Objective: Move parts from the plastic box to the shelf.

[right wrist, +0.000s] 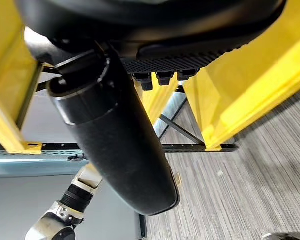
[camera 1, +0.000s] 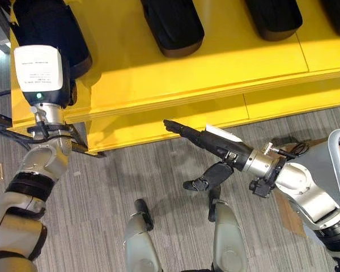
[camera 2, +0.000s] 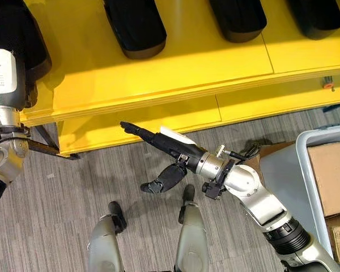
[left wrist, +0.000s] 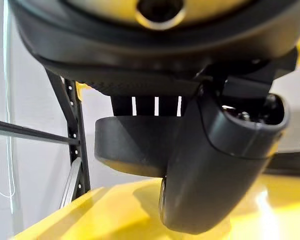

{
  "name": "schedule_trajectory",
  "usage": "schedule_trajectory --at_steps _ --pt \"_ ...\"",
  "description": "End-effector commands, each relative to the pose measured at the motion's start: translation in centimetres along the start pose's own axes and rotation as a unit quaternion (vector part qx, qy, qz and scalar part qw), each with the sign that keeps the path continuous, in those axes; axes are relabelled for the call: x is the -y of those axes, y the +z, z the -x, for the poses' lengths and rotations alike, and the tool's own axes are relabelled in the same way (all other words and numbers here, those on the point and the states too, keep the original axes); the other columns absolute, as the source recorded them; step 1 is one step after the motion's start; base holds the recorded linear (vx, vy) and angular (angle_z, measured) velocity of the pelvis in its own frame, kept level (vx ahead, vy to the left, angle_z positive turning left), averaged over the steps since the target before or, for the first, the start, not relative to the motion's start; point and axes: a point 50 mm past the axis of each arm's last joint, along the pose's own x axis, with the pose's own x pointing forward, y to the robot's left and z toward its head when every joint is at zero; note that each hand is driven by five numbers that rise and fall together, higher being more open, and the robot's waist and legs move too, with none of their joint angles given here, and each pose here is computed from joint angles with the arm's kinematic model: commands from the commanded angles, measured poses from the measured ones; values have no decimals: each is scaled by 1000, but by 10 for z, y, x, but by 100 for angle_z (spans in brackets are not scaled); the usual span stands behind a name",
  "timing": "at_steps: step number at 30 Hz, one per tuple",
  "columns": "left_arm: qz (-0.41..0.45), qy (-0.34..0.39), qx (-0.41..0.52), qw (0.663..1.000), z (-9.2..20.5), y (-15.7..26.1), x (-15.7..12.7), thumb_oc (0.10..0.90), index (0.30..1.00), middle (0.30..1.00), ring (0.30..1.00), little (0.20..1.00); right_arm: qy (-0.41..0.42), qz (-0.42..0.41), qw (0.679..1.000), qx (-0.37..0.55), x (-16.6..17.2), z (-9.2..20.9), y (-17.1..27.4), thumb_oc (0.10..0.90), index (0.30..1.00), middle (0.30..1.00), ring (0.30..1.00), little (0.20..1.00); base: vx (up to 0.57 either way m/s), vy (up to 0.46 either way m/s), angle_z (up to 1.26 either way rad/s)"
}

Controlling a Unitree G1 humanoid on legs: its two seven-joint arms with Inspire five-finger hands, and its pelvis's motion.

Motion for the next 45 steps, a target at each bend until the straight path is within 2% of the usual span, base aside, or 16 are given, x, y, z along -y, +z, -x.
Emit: schedule_trajectory --at_steps 1,7,11,24,29,37,41,45 --pt "-29 149 -11 988 -45 -1 -57 400 300 300 300 300 -19 26 992 120 15 -9 44 900 1000 1000 1000 1000 -51 25 -4" --pt "-47 155 -7 987 -49 0 -59 400 300 300 300 300 -24 39 992 118 17 -11 47 900 1000 1000 1000 1000 -42 29 1" --pt "-101 157 30 982 -48 0 -60 400 300 300 300 300 -23 40 992 114 19 -9 44 900 1000 1000 1000 1000 -11 28 1" --pt "-224 83 55 970 -46 -28 -56 400 300 300 300 300 -20 57 994 96 26 -8 45 900 1000 1000 1000 1000 1 13 1" --pt "-221 75 28 972 -47 -43 -53 400 300 300 300 300 -19 61 994 89 27 -10 47 900 1000 1000 1000 1000 21 80 1" --pt "-195 78 30 977 -64 -13 -55 400 300 300 300 300 -51 61 992 97 18 -6 39 900 1000 1000 1000 1000 12 1 13" --pt "-205 61 36 976 -65 -11 -45 400 300 300 300 300 -55 63 992 93 10 -15 37 900 1000 1000 1000 1000 3 -8 16" --pt "-208 49 17 977 -69 -15 -48 400 300 300 300 300 -58 67 993 82 5 -16 31 900 1000 1000 1000 1000 5 -9 11"
